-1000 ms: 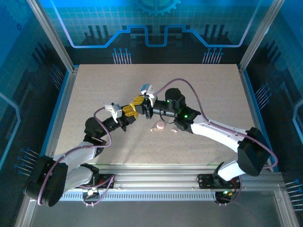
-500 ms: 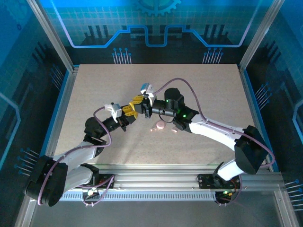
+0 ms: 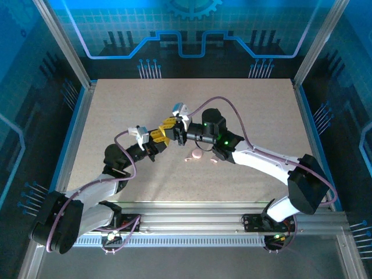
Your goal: Insert wireless bluetooth earbuds into charging case
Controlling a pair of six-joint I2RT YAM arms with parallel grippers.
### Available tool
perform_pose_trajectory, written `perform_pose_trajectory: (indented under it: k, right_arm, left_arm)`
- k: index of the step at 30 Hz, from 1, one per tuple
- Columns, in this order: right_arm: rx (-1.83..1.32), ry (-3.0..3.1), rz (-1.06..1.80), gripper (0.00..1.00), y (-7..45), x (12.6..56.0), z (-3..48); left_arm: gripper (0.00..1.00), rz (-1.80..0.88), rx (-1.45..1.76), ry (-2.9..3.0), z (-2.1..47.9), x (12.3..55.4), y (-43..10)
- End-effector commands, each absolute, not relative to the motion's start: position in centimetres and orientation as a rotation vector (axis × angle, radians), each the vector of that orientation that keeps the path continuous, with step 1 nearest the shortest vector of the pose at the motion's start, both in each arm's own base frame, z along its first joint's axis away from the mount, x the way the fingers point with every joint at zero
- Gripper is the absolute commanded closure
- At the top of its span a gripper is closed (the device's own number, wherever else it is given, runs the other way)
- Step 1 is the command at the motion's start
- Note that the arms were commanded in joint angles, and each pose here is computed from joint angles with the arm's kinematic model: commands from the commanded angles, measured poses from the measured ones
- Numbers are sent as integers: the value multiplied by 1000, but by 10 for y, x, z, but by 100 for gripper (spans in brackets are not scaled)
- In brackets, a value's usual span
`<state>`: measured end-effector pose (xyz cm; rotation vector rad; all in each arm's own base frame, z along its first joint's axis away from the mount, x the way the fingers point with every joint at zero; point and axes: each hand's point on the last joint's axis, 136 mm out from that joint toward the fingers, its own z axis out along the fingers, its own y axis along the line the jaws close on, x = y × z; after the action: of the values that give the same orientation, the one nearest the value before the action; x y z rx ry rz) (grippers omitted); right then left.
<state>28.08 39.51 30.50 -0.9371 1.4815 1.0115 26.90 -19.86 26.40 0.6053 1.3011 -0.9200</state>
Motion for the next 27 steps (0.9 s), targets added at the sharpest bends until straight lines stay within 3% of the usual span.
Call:
perform_pose_trajectory:
  k: [1,27]
  right_arm:
    - [-967,1565,991,83,395,284,270]
    - [-977,1575,972,77,389,280,269]
  left_arm:
    - [88,-912,649,1141,302,256,-201]
    - [87,-910,639,1139,304,257,-200]
